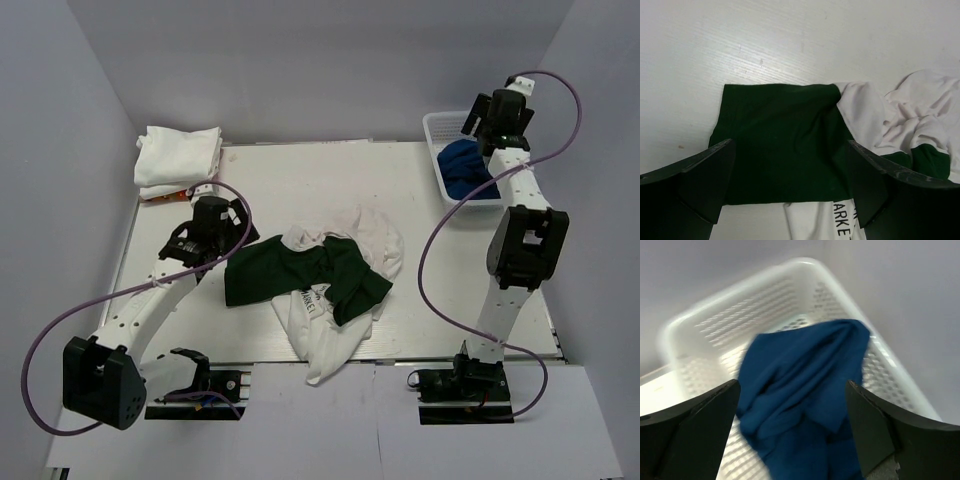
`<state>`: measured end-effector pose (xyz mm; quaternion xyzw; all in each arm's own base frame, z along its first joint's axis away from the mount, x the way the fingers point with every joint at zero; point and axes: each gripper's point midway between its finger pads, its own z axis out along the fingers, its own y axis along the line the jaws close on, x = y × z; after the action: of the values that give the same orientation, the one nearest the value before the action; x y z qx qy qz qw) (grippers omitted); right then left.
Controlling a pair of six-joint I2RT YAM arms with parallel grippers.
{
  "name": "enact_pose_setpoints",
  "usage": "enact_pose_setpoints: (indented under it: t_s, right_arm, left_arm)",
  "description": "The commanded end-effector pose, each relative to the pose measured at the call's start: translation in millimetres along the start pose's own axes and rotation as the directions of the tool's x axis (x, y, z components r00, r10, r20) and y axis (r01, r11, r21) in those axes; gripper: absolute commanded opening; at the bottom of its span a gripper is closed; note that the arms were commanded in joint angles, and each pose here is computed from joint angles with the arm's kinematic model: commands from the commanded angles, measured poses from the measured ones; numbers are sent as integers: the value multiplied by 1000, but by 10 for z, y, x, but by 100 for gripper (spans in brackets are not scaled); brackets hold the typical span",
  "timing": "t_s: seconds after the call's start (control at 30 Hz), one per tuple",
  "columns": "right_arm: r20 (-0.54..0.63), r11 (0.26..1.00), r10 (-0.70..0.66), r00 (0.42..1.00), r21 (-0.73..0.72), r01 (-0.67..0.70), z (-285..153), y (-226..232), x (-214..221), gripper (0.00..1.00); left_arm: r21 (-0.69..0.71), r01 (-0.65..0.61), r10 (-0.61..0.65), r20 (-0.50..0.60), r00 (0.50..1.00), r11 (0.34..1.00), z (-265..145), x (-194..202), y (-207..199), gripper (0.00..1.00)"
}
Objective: Fold and stack the t-shirts
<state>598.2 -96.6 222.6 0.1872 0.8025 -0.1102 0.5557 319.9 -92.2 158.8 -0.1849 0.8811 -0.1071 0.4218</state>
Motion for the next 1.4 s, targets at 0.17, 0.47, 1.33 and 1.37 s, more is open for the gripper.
enact_pose_setpoints:
  t_s: [0.17,0.47,1.33,1.37]
  right_arm:
    - [51,825,-37,998,-563,59,-1726,1253,-393,90]
    - [24,495,-385,923,-838,229,-3139,2350,976,90]
    - [455,203,-528,718,-752,627,-3663,3489,2328,3]
    - [456,257,-492,742,-738,624,-3664,3455,2091,2]
  left_arm:
    - [-82,32,-41,-119,992,996,-22,273,143,100]
    - [-135,51,-67,-116,991,989,79,321,222,100]
    - [-201,114,-107,46,993,973,-160,130,494,100]
    - [-201,114,-107,46,993,973,-160,130,495,100]
